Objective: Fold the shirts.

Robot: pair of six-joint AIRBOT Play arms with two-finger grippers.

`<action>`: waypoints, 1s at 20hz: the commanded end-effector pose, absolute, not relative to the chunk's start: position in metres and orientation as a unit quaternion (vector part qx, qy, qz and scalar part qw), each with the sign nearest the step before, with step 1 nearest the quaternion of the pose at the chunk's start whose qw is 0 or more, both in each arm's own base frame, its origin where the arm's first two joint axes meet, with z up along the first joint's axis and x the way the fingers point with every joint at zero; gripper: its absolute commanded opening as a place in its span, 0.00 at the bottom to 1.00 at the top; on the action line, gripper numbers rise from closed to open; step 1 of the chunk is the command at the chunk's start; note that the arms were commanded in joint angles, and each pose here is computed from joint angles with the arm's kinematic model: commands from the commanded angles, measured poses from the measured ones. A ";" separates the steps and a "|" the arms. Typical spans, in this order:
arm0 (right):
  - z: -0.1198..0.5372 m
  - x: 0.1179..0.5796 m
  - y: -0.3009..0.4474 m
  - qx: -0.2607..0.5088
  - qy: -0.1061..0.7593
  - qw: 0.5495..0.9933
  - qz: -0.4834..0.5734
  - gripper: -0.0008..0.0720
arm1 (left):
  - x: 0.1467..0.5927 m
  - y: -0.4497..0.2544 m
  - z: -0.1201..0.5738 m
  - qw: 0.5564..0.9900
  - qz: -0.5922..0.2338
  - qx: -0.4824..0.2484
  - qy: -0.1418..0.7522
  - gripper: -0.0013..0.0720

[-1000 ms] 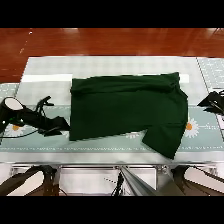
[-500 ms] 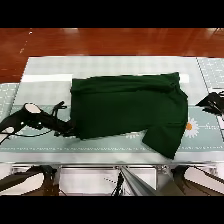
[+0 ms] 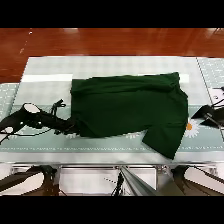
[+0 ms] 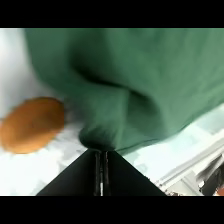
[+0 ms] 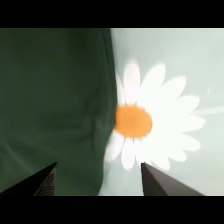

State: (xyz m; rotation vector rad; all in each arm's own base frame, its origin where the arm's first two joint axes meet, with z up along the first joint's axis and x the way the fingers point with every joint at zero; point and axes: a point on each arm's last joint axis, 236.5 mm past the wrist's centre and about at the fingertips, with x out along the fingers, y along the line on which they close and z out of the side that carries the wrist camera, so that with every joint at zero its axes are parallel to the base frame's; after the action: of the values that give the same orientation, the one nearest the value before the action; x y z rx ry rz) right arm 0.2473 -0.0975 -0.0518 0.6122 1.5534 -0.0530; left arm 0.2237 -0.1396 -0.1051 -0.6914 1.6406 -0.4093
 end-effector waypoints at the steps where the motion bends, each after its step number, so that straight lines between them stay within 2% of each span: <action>1: -0.080 0.224 -0.088 0.267 0.710 0.651 -0.022 0.83 | 0.230 -0.135 -0.091 0.622 -0.183 -0.314 0.694 0.04; 3: -0.088 0.224 -0.086 0.273 0.704 0.655 -0.027 0.80 | 0.229 -0.134 -0.090 0.623 -0.191 -0.309 0.693 0.04; 4: -0.091 0.227 -0.082 0.283 0.698 0.657 -0.025 0.74 | 0.229 -0.134 -0.090 0.623 -0.191 -0.310 0.693 0.04; 7: -0.105 0.226 -0.065 0.293 0.695 0.656 -0.019 0.74 | 0.229 -0.135 -0.090 0.623 -0.191 -0.311 0.692 0.04; 8: -0.110 0.226 -0.059 0.289 0.696 0.657 -0.017 0.71 | 0.229 -0.135 -0.090 0.623 -0.191 -0.311 0.692 0.04; 13: -0.109 0.252 -0.042 0.256 0.682 0.685 0.001 0.10 | 0.241 -0.133 -0.084 0.638 -0.201 -0.300 0.680 0.04; 14: -0.101 0.259 -0.044 0.254 0.678 0.690 0.004 0.05 | 0.250 -0.131 -0.077 0.647 -0.205 -0.298 0.672 0.04; 17: -0.047 0.296 -0.052 0.236 0.638 0.733 0.027 0.05 | 0.290 -0.120 -0.035 0.679 -0.226 -0.291 0.635 0.04; 20: 0.045 0.369 -0.049 0.264 0.502 0.822 0.055 0.05 | 0.344 -0.112 0.027 0.742 -0.248 -0.261 0.566 0.04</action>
State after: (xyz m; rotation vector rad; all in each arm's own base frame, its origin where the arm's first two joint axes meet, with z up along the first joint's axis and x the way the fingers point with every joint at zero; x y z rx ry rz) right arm 0.3147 -0.0555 -0.0301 0.5307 1.3187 0.0552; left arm 0.3046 -0.1191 -0.0228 -0.6315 1.3796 -0.5128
